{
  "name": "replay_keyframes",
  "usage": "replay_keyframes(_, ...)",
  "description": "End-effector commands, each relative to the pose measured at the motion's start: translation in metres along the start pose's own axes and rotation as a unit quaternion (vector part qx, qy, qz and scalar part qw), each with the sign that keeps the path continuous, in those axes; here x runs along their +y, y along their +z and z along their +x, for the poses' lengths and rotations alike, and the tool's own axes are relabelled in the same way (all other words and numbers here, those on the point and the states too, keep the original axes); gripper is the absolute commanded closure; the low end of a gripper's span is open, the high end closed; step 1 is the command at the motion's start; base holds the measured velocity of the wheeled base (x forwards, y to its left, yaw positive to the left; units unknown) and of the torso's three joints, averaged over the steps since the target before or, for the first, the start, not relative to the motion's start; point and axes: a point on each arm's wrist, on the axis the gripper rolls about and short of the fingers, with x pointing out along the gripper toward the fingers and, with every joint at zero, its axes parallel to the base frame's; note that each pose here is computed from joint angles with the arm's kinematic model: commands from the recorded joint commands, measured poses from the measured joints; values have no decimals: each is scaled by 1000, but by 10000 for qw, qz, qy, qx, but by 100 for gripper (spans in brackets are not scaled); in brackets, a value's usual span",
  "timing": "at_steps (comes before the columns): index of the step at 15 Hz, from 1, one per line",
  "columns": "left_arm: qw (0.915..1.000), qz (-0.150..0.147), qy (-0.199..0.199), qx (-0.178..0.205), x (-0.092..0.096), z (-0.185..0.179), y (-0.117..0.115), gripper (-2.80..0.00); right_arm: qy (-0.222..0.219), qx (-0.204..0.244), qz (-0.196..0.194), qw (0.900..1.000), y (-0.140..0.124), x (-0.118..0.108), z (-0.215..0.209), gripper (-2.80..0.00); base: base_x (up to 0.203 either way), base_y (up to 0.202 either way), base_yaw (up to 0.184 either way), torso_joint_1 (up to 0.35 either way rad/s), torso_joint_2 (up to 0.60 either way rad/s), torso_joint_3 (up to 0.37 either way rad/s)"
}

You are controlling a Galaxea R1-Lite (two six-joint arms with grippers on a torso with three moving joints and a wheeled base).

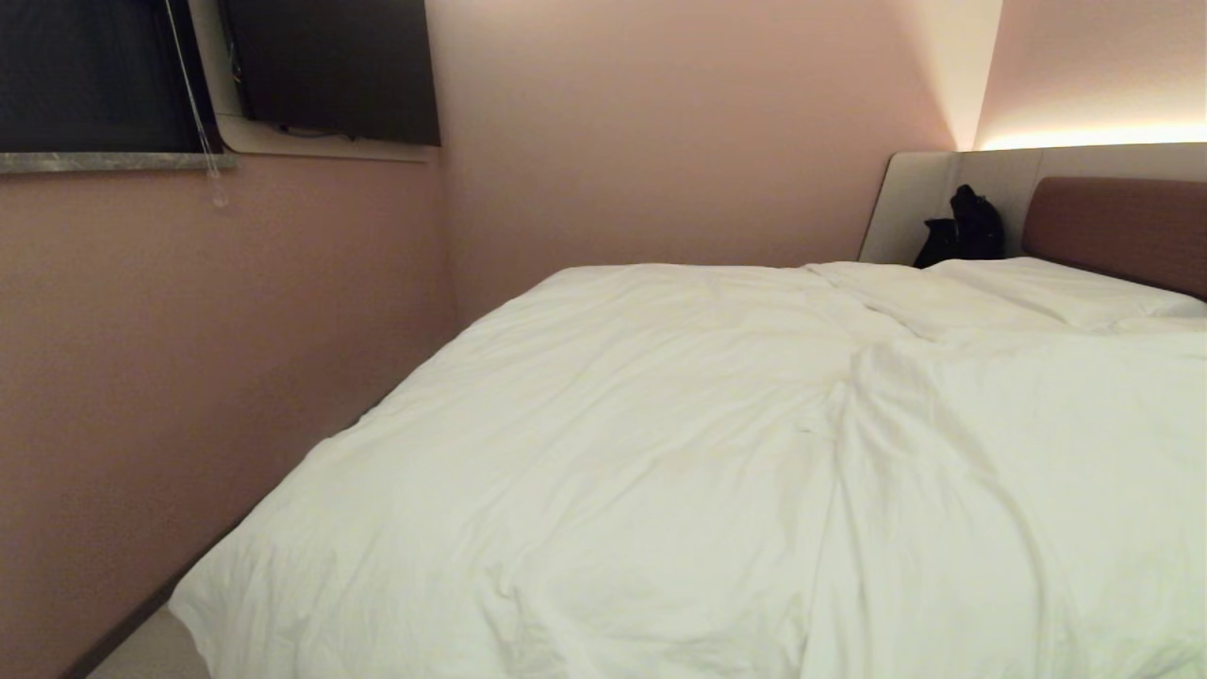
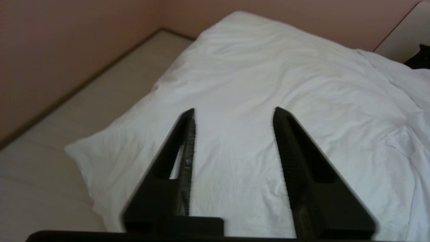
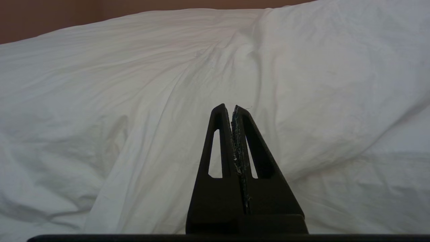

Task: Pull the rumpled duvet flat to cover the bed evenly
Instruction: Hold the folded corner of the quilt

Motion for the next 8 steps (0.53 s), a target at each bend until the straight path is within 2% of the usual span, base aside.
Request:
replay_keyframes(1, 9987, 337, -80, -363, -19, -20, -3, 0, 1, -4, -1, 10000, 0, 0, 0, 0, 0, 0, 0, 0, 0, 0)
replay_keyframes(5, 9920, 811, -155, -959, -49, -52, -14, 0, 1, -4, -1, 10000, 0, 0, 0, 0, 0, 0, 0, 0, 0, 0)
replay_keyframes(8, 9892, 911, -179, -1138, -54, -62, -22, 0, 1, -2, -1, 10000, 0, 0, 0, 0, 0, 0, 0, 0, 0, 0)
